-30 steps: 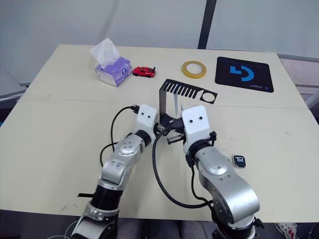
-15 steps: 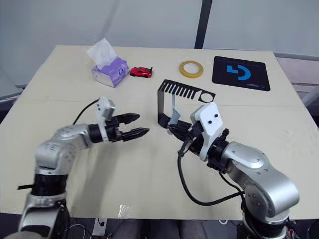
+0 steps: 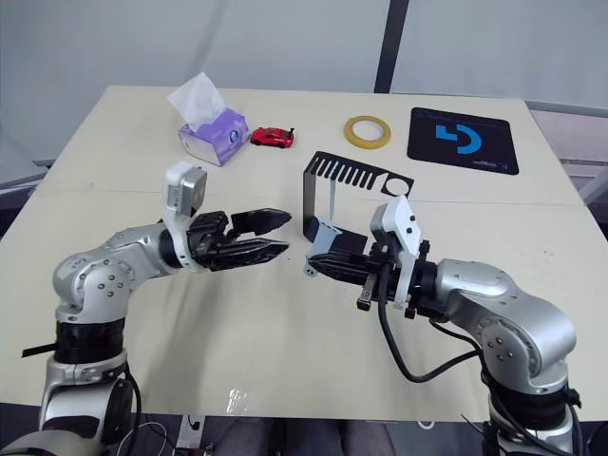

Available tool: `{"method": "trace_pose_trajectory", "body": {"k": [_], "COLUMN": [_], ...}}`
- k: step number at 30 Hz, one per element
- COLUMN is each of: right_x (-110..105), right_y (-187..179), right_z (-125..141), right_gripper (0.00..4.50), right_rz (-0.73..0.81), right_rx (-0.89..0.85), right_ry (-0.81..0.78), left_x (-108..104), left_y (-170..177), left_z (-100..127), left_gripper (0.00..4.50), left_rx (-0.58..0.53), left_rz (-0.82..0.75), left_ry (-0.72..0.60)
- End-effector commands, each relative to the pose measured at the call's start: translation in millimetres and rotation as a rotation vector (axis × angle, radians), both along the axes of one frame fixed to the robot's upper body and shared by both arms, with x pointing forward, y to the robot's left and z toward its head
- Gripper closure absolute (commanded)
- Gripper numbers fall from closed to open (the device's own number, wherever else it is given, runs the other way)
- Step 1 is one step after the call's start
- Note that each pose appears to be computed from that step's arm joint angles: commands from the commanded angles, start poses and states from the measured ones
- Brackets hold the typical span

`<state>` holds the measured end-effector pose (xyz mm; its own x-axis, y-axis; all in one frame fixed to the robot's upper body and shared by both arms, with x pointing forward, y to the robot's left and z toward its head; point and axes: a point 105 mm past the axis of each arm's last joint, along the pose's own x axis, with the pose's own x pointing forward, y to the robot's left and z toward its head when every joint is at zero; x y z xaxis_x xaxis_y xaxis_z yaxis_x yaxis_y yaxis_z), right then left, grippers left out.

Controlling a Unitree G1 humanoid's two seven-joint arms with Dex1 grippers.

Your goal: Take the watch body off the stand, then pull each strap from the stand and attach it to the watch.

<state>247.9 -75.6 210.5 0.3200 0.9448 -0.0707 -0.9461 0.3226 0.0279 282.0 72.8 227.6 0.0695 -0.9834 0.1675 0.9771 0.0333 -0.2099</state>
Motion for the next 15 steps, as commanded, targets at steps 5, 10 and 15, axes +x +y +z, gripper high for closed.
{"method": "trace_pose_trajectory", "body": {"k": [5,10,15], "right_x": [0,0,0], "right_y": [3,2,3], "right_z": [6,4,3], "right_gripper": [4.5,4.5,4.5], "right_rz": [0.033,0.039,0.041], "right_rx": [-0.01,-0.027,-0.035], "right_ry": [-0.035,-0.033,-0.036], "left_x": [-10,-15,-19], "left_y": [-17,-27,-34], "left_z": [7,5,8], "left_gripper": [1.75,1.75,1.75], "left_rx": [0.003,0.01,0.011], "left_rz": [-0.071,-0.108,-0.142], "left_ry": [-0.022,-0.018,-0.013]}}
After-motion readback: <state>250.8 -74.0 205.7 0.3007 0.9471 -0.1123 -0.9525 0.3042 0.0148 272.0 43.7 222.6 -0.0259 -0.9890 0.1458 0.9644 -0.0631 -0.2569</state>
